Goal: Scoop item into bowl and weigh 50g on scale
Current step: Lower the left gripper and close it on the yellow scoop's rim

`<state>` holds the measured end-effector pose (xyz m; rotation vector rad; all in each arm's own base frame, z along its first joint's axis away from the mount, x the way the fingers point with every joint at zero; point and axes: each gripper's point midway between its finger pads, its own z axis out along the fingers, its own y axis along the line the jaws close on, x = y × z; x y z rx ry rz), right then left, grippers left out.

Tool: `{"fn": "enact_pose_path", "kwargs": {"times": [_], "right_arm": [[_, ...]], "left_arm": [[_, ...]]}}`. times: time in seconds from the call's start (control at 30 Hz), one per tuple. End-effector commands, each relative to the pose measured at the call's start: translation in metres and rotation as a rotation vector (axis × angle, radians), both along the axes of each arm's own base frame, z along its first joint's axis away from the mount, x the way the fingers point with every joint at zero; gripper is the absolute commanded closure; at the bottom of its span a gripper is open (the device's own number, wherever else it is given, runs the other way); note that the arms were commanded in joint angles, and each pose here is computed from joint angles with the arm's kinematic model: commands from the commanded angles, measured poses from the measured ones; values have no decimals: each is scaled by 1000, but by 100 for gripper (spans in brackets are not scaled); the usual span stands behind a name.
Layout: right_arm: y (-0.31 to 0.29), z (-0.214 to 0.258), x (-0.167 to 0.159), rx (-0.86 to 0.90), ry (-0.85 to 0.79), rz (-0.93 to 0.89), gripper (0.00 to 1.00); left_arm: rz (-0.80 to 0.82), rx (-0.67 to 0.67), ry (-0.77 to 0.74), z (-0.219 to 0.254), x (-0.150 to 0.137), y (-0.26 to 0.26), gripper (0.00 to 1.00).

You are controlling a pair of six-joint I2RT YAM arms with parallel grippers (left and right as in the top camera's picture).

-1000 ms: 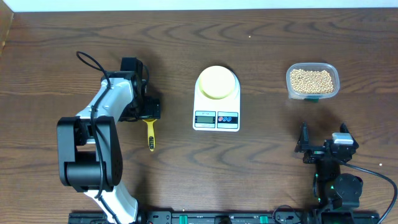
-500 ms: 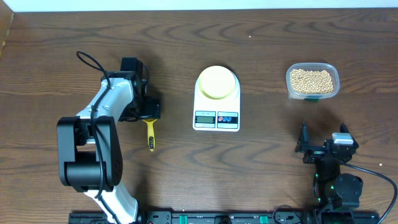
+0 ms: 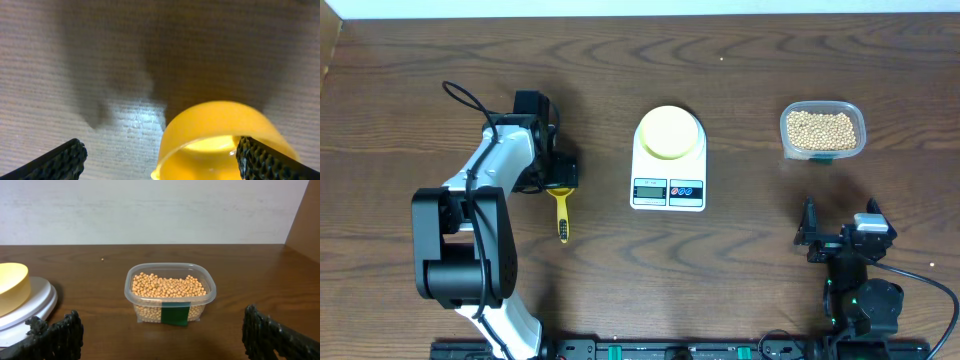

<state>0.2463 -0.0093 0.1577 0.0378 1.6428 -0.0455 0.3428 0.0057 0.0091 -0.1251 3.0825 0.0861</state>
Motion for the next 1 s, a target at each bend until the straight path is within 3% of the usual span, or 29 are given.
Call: {"fn": "enact_pose_path", "kwargs": {"times": [0.0,0.2,0.47,0.5,0.7,0.97], "right_arm": [[0,0,0,17,-3,-2,1],[0,0,0,17,-3,-2,1],[0,0,0,17,-3,-2,1],[0,0,0,17,-3,-2,1],[0,0,0,17,-3,-2,1],[0,0,0,17,-3,-2,1]], "left_arm": [[1,12,7,-4,-2,4,2],[1,12,8,-4,-2,4,2],[1,12,8,-4,-2,4,35],[1,11,8,-4,-2,4,44],[1,11,8,-4,-2,4,54],[1,12,7,-4,-2,4,92]]}}
